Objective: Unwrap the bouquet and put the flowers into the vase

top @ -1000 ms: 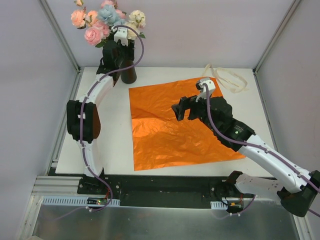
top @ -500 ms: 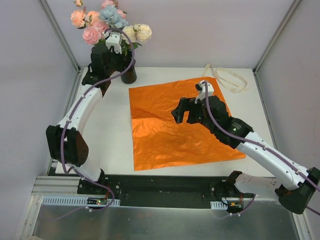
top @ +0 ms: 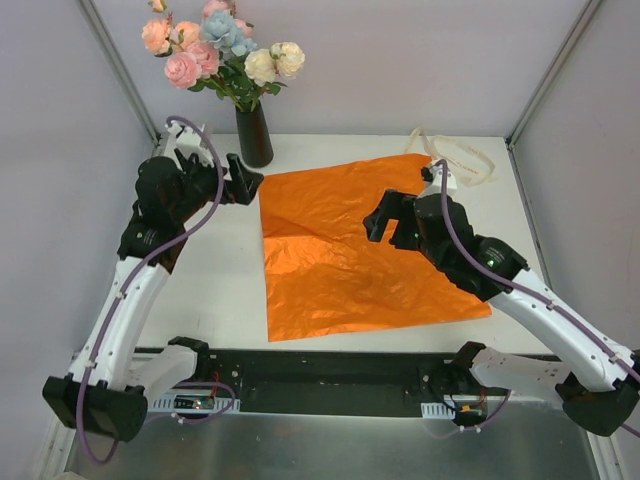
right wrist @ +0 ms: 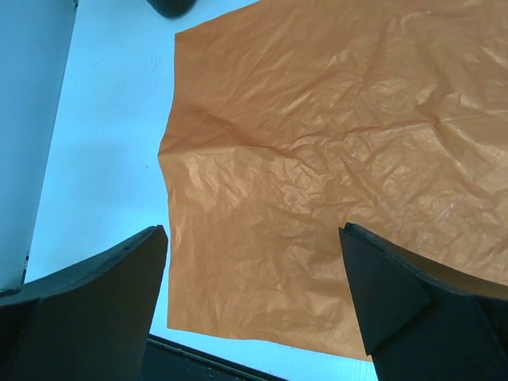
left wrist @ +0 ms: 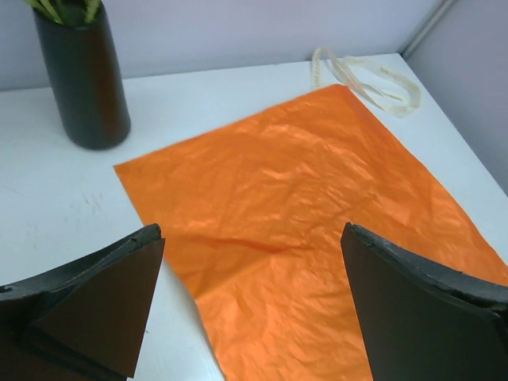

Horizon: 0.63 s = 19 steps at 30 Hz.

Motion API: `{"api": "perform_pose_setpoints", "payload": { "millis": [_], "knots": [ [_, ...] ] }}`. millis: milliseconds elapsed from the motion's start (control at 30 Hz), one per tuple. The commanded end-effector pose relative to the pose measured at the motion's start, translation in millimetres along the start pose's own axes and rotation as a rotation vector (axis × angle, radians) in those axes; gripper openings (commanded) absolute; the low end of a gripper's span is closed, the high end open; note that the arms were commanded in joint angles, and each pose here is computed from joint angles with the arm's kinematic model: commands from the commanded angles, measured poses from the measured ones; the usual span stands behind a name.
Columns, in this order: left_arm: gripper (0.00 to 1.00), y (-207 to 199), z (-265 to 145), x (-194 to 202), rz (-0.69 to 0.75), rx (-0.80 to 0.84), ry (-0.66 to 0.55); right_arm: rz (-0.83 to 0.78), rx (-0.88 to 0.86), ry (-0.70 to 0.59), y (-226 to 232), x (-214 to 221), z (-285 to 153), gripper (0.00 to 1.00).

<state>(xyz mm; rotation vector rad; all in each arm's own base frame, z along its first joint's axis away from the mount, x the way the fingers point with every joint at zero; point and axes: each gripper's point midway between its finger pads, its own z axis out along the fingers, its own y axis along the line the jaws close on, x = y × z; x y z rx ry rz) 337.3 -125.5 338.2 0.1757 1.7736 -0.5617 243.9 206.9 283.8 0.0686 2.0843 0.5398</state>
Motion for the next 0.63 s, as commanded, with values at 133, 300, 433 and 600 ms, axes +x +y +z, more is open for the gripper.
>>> {"api": "perform_pose_setpoints", "payload": {
  "millis": [133, 300, 433, 600],
  "knots": [
    [0.99, -36, -48, 34, -0.153, 0.130, 0.006, 0.070, 0.033, -0.091, -13, -19, -20, 0.99],
    [0.99, -34, -46, 69, -0.201, 0.143, 0.080, 0.092, 0.047, -0.128, -20, -21, -21, 0.99],
    [0.99, -36, -47, 77, -0.203, 0.163, 0.105, 0.097, 0.053, -0.152, -23, -24, -22, 0.99],
    [0.99, -35, -47, 72, -0.156, 0.160, 0.099, 0.095, 0.058, -0.163, -23, -27, -21, 0.99]
  ]
}}
